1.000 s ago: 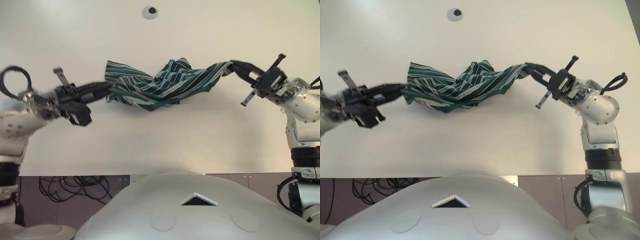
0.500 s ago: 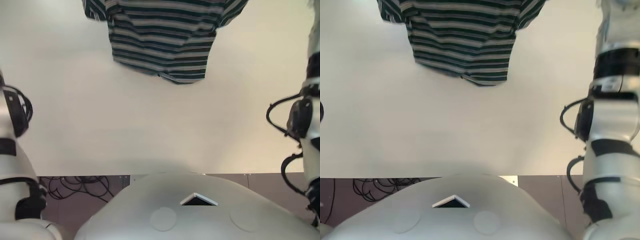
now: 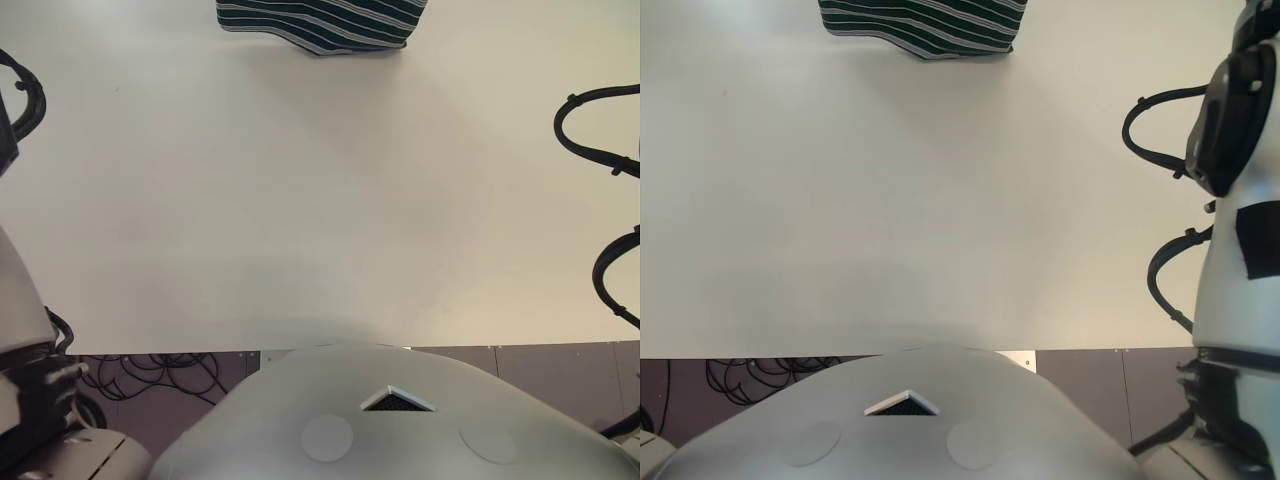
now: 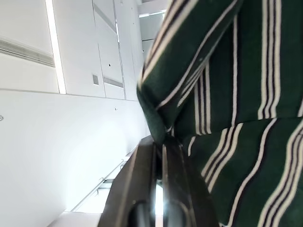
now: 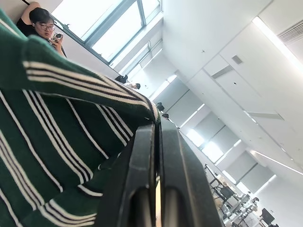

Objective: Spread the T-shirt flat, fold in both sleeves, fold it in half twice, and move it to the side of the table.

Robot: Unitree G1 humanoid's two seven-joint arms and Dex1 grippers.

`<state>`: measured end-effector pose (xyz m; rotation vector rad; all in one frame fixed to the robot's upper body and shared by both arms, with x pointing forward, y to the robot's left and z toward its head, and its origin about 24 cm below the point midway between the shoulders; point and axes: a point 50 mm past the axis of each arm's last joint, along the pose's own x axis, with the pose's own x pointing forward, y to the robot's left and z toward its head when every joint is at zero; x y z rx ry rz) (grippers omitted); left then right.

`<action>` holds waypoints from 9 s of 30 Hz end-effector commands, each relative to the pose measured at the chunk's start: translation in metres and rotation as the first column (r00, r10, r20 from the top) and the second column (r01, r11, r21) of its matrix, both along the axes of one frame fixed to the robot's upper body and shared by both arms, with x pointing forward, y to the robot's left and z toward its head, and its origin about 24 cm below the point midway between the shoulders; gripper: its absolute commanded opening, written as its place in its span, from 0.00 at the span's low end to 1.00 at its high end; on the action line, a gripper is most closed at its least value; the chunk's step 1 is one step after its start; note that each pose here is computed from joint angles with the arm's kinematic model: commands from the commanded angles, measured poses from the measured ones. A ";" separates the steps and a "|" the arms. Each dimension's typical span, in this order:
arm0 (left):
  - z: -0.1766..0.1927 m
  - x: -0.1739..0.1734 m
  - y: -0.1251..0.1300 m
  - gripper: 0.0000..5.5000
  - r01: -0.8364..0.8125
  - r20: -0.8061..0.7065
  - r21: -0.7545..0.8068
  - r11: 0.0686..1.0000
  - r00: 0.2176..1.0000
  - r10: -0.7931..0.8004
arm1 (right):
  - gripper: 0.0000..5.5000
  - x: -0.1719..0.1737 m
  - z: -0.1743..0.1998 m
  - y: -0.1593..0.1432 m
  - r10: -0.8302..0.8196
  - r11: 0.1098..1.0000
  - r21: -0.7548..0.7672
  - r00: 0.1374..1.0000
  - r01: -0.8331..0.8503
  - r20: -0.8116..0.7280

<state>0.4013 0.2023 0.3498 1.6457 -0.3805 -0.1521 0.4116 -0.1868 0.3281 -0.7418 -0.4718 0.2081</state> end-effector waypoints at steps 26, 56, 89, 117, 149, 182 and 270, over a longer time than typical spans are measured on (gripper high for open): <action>-0.152 -0.152 0.028 0.00 0.303 -0.751 -0.642 0.705 -0.058 -0.658 | 0.00 -0.119 -0.126 -0.041 0.848 0.448 0.392 0.242 -0.804 -0.472; -0.284 -0.287 0.048 0.23 0.004 -0.873 -0.434 0.901 -0.247 -0.420 | 0.25 -0.285 -0.251 -0.032 0.515 0.620 0.562 -0.256 -0.547 -0.818; -0.315 -0.286 0.116 0.35 -0.780 -0.727 -0.551 0.295 0.276 -0.628 | 0.43 -0.296 -0.258 -0.051 0.559 0.666 0.536 -0.130 -0.519 -0.819; -0.311 -0.289 0.112 0.33 -0.765 -0.703 -0.552 0.332 0.212 -0.679 | 0.44 -0.291 -0.257 -0.052 0.565 0.671 0.515 -0.082 -0.533 -0.821; -0.233 -0.235 0.131 0.33 -0.539 -0.495 -0.820 0.192 0.498 -0.713 | 0.44 -0.297 -0.265 -0.049 0.581 0.670 0.524 -0.069 -0.526 -0.811; -0.272 -0.229 0.118 0.36 -0.531 -0.567 -0.793 0.297 0.468 -0.677 | 0.44 -0.288 -0.274 -0.048 0.582 0.668 0.529 -0.075 -0.524 -0.810; -0.315 -0.262 0.116 0.39 -0.726 -0.670 -0.620 0.297 0.294 -0.681 | 0.44 -0.289 -0.277 -0.048 0.577 0.672 0.519 -0.067 -0.529 -0.814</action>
